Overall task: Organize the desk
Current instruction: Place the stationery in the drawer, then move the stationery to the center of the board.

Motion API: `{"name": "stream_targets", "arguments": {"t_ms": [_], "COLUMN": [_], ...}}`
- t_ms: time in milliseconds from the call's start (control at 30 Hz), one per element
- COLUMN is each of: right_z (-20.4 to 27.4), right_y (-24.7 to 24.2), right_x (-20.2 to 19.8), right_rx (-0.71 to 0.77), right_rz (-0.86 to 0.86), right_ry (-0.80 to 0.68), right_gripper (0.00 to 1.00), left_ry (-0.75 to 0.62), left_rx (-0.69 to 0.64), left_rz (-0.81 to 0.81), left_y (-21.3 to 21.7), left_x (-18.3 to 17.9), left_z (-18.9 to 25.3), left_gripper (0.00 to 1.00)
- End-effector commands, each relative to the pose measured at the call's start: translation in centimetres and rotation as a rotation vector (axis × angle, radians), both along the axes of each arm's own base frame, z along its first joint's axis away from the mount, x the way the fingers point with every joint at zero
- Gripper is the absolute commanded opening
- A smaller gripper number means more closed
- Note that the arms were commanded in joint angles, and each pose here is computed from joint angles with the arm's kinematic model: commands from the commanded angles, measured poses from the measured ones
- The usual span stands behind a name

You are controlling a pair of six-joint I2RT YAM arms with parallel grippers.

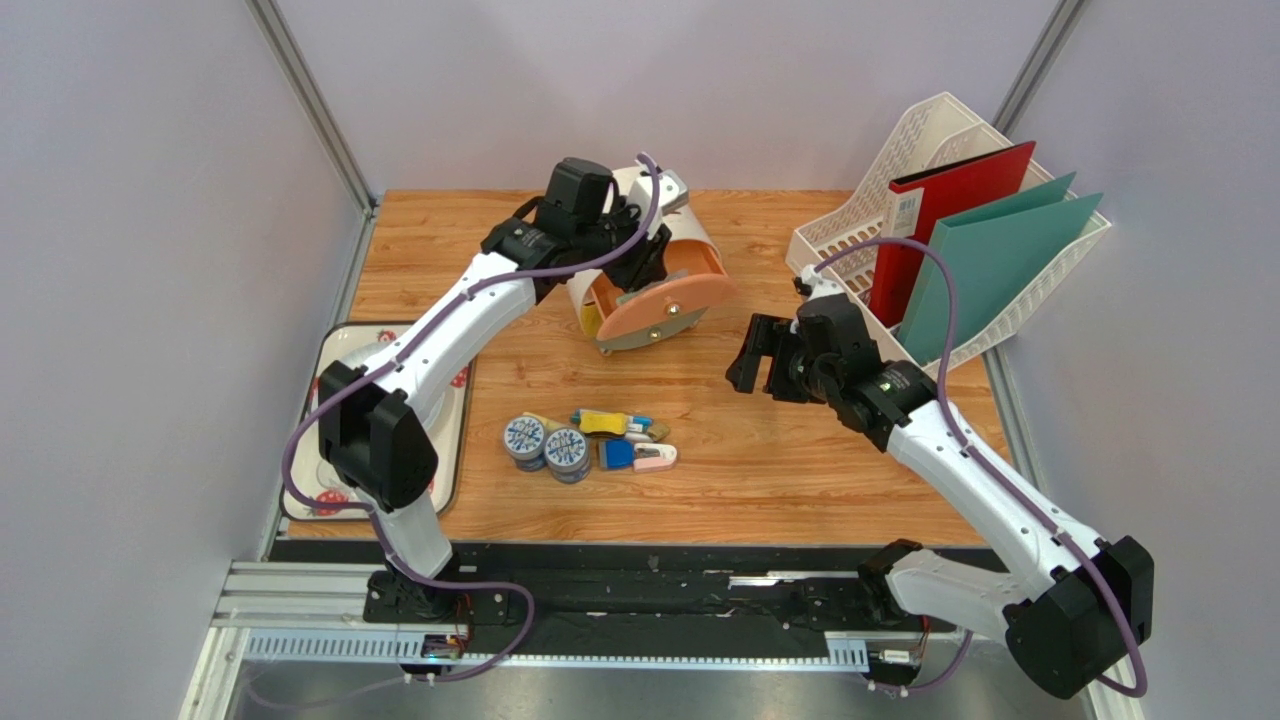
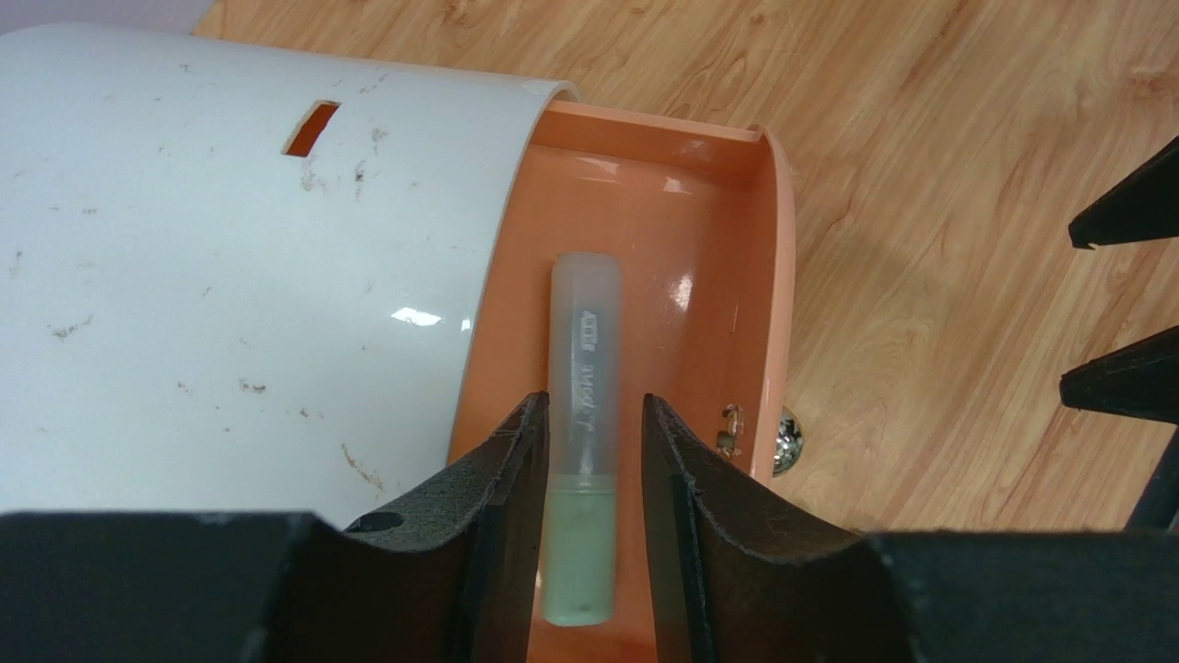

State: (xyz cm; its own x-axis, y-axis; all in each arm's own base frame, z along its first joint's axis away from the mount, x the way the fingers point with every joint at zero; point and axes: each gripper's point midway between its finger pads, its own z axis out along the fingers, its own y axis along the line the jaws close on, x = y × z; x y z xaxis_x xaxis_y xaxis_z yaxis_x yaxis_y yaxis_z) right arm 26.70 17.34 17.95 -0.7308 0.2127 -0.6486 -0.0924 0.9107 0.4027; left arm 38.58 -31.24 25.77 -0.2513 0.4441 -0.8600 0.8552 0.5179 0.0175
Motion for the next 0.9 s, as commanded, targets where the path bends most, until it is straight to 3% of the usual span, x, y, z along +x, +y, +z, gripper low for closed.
{"name": "stream_targets", "arguments": {"t_ms": [0, 333, 533, 667, 867], "right_z": [0.5, 0.4, -0.8, -2.5, -5.1], "right_y": [-0.2, -0.2, 1.3, 2.2, 3.6], "right_x": [0.5, 0.4, -0.6, -1.6, -3.0], "right_rx": [0.001, 0.003, 0.024, 0.039, 0.027], "right_rz": [-0.011, -0.005, 0.123, 0.195, 0.279], "right_ry": [-0.032, -0.035, -0.015, 0.038, 0.086], "right_gripper": [0.83, 0.83, 0.83, 0.82, 0.82], "left_ry": [-0.099, -0.225, -0.297, -0.251, -0.077], "left_rx": [-0.031, -0.114, -0.179, -0.214, -0.259], "left_rz": [0.001, 0.076, 0.195, 0.293, 0.430], "left_y": [0.1, 1.7, 4.4, 6.5, 9.4], "left_x": [-0.1, -0.8, -2.0, -3.8, -7.7], "left_z": [4.1, 10.1, 13.6, 12.6, 6.4], "left_gripper": [0.40, 0.41, 0.42, 0.43, 0.48]}}
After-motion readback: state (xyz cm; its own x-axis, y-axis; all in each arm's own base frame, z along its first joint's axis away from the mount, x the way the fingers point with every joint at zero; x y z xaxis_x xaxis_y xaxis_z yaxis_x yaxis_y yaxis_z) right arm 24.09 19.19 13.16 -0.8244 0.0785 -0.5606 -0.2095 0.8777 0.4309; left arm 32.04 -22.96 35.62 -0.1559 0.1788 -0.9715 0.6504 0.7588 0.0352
